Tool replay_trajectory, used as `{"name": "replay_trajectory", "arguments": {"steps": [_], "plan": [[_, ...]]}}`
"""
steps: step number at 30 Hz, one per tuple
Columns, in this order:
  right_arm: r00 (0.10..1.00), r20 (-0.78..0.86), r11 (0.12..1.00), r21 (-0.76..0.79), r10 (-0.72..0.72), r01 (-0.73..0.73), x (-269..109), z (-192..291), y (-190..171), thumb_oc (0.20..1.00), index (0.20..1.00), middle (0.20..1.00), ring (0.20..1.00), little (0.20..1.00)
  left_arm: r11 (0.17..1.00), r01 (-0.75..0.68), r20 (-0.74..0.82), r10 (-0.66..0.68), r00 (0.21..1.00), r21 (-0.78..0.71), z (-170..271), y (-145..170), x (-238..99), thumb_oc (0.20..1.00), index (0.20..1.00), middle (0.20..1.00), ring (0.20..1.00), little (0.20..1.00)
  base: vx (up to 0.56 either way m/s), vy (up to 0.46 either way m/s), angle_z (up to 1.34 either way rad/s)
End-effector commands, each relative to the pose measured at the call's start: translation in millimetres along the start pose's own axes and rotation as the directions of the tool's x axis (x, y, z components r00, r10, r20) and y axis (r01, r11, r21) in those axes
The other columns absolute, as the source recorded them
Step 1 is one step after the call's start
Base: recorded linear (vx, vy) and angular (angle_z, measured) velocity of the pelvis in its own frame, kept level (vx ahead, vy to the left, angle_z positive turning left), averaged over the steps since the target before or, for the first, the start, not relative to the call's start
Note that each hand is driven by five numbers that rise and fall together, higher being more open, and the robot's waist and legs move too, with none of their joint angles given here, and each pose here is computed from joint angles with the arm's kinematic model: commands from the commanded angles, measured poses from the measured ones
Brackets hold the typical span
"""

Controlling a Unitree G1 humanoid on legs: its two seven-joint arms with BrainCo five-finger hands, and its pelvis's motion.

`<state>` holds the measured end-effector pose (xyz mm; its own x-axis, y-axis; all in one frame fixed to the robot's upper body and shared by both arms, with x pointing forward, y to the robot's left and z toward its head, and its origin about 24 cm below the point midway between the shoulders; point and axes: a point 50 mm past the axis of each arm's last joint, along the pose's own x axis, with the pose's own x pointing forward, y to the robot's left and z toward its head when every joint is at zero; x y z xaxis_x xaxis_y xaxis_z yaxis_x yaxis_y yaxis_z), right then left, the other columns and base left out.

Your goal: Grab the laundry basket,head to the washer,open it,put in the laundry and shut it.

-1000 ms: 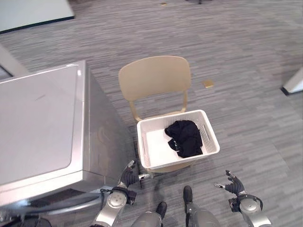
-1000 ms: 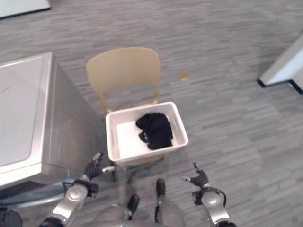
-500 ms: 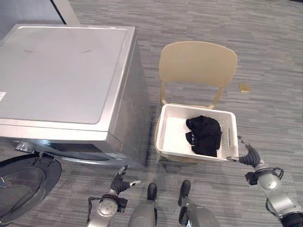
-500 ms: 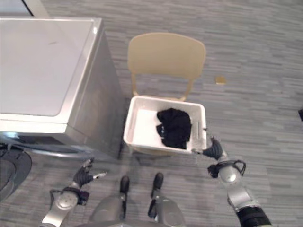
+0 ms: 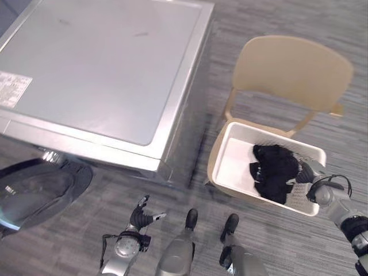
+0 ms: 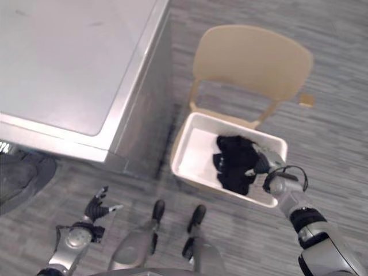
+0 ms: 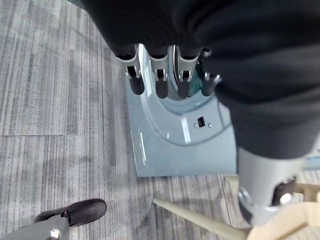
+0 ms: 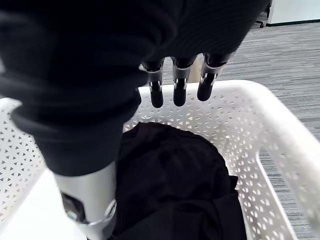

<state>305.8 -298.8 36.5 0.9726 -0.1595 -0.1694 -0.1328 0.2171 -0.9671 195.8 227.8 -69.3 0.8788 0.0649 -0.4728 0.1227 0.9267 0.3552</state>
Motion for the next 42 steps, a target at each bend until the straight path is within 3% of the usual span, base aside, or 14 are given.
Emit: {"name": "replay_trajectory", "arguments": {"steps": [1, 9, 10, 11, 14, 16, 17, 23, 27, 28, 34, 42], "plan": [[0.996, -0.038, 0.992, -0.101, -0.077, 0.072, 13, -3, -18, 1.000, 1.000, 1.000, 1.000, 1.000, 0.999, -0.048, 0.078, 0.050, 0.996, -0.026, 16, 7, 6, 1.000, 1.000, 1.000, 1.000, 1.000, -0.11, -0.002, 0.08], [0.981, -0.188, 0.998, -0.047, -0.050, 0.042, 24, 3, 1, 1.000, 1.000, 1.000, 1.000, 1.000, 0.996, -0.032, 0.169, 0.046, 0.985, -0.082, 46, -9, 19, 1.000, 1.000, 1.000, 1.000, 1.000, -0.05, -0.008, 0.10], [0.977, -0.204, 0.998, -0.030, -0.055, 0.050, 25, 2, -1, 0.827, 0.827, 0.827, 0.827, 0.827, 0.996, -0.030, 0.177, 0.045, 0.983, -0.086, 48, -9, 20, 1.000, 1.000, 1.000, 1.000, 1.000, -0.04, -0.005, -0.02], [0.974, -0.221, 0.998, 0.006, -0.054, 0.057, 25, 3, 0, 0.200, 0.200, 0.200, 0.200, 0.200, 0.996, -0.026, 0.186, 0.043, 0.982, -0.091, 51, -10, 20, 1.000, 1.000, 1.000, 1.000, 1.000, -0.05, -0.001, -0.01], [0.969, -0.243, 0.953, 0.284, -0.035, 0.105, 25, 17, 11, 0.200, 0.200, 0.200, 0.200, 0.200, 0.995, -0.010, 0.198, 0.029, 0.980, -0.096, 56, -16, 22, 1.000, 1.000, 1.000, 1.000, 1.000, -0.04, -0.002, 0.04], [0.971, -0.232, 0.865, 0.472, -0.063, 0.168, 27, 29, 7, 0.200, 0.200, 0.200, 0.200, 0.200, 0.994, -0.008, 0.197, 0.028, 0.980, -0.105, 57, -17, 22, 1.000, 1.000, 1.000, 1.000, 1.000, -0.05, 0.008, 0.05], [0.971, -0.232, 0.865, 0.472, -0.062, 0.168, 27, 29, 7, 0.200, 0.200, 0.200, 0.200, 0.200, 0.994, -0.007, 0.197, 0.028, 0.980, -0.105, 57, -17, 22, 1.000, 1.000, 1.000, 1.000, 1.000, -0.05, 0.010, -0.01], [0.977, -0.181, 0.650, 0.730, -0.114, 0.212, 26, 53, -2, 0.200, 0.200, 0.200, 0.200, 0.200, 0.994, -0.013, 0.184, 0.033, 0.982, -0.113, 55, -13, 21, 1.000, 1.000, 1.000, 1.000, 1.000, -0.02, 0.003, -0.08], [0.977, -0.157, 0.547, 0.811, -0.142, 0.209, 23, 61, -6, 0.200, 0.200, 0.200, 0.200, 0.200, 0.993, -0.012, 0.177, 0.032, 0.984, -0.114, 53, -11, 21, 1.000, 1.000, 1.000, 1.000, 1.000, -0.01, -0.007, -0.14], [0.979, -0.097, 0.454, 0.875, -0.180, 0.170, 15, 71, -8, 0.200, 0.200, 0.200, 0.200, 0.200, 0.993, -0.018, 0.166, 0.037, 0.985, -0.115, 50, -8, 20, 1.000, 1.000, 1.000, 1.000, 1.000, 0.04, 0.002, -0.10], [0.963, 0.050, 0.296, 0.955, -0.265, 0.033, -14, 85, -14, 0.200, 0.200, 0.200, 0.200, 0.200, 0.993, -0.032, 0.104, 0.044, 0.994, -0.109, 30, 3, 9, 1.000, 1.000, 1.000, 1.000, 1.000, 0.08, 0.032, -0.10], [0.912, 0.269, 0.186, 0.958, -0.311, -0.219, -49, 115, -16, 0.200, 0.200, 0.200, 0.200, 0.200, 0.993, -0.044, 0.030, 0.048, 0.998, -0.110, 6, 9, -9, 1.000, 1.000, 1.000, 1.000, 1.000, 0.00, 0.073, -0.38]]}}
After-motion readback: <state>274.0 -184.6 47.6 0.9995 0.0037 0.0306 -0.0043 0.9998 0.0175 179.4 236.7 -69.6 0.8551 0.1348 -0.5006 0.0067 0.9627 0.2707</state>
